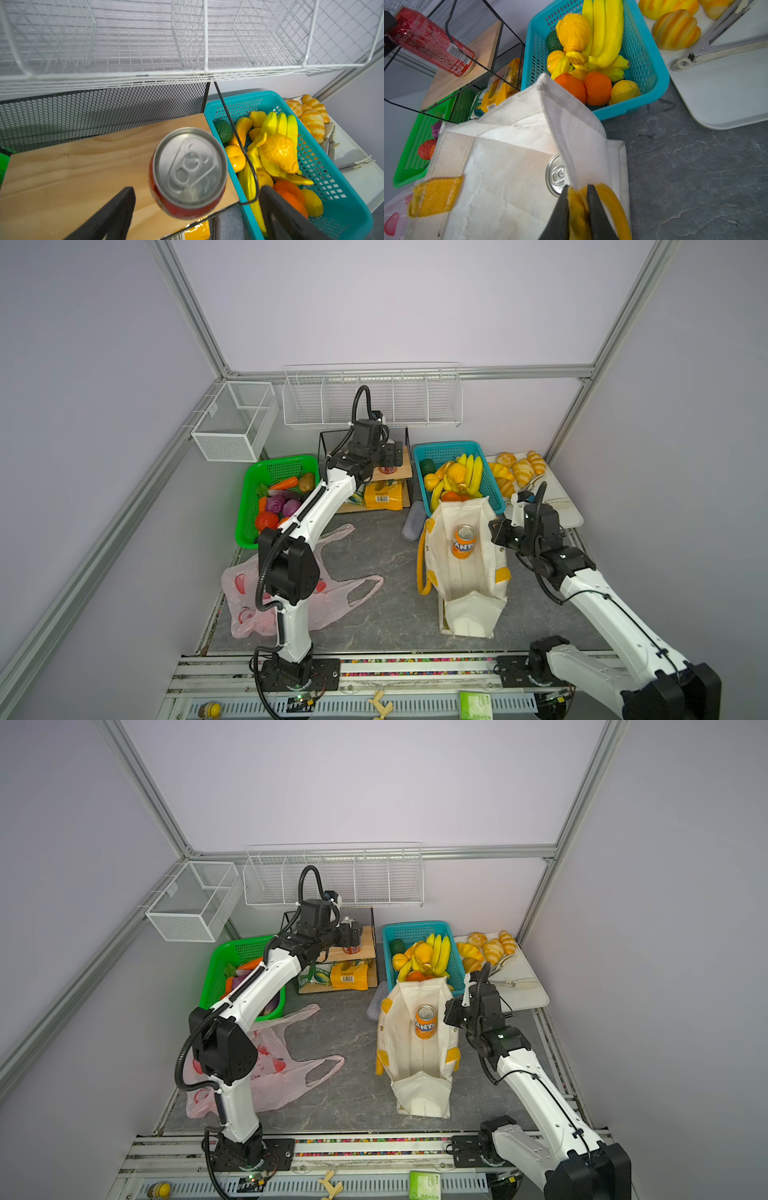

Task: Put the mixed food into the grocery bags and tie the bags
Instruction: 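Reach the left gripper to the shelf and grasp the red Coca-Cola can, then carry the Coca-Cola can with the left gripper toward the tote bag opening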

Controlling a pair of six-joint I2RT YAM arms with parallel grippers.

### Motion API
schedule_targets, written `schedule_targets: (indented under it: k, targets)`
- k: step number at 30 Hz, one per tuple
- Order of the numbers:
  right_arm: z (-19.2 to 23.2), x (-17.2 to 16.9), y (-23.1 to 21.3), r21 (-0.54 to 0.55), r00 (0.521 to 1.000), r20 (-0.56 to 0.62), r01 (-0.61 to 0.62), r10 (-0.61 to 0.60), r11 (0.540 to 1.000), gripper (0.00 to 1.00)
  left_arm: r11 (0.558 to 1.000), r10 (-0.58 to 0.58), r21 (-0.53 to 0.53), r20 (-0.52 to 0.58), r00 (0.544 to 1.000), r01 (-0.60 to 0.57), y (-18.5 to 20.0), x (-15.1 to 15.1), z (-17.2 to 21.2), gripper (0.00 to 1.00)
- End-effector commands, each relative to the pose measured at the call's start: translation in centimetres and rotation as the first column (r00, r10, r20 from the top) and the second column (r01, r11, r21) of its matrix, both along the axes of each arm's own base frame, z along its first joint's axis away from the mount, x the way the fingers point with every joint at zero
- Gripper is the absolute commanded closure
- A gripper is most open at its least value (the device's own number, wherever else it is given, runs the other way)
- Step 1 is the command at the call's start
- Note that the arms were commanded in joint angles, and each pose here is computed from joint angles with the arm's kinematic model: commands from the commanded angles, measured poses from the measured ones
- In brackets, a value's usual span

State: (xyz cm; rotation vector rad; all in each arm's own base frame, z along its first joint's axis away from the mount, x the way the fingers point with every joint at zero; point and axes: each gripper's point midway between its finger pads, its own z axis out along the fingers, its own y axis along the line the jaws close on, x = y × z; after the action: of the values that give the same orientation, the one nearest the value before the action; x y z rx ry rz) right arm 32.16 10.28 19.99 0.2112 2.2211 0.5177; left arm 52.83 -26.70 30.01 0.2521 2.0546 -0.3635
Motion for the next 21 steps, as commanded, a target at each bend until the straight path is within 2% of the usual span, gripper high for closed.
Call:
schedule_targets:
  k: [1,13,19,21]
  targets:
    - [0.6,0.7,0.0,-0.006,1.0,0.02,-0.007,0.007,1.0,0.83,0.998,0.014,0.062,-0.022,1.0,-0.012,0.5,1.1,-0.8,0.08]
    - [0.4,0.5,0.0,-0.013,1.0,0.014,-0.008,0.009,1.0,0.83,0.996,0.018,0.083,-0.022,1.0,-0.016,-0.4,3.1,-2.5,0.35]
    - [0.3,0.4,-0.1,-0.013,1.0,0.013,-0.007,0.007,1.0,0.83,0.996,0.018,0.087,-0.006,1.0,-0.018,-0.2,3.1,-1.8,0.55]
    - [0.3,0.4,-0.1,-0.012,1.0,0.014,-0.006,0.007,1.0,0.83,0.996,0.026,0.086,0.006,1.0,-0.027,0.1,2.8,-1.1,0.59]
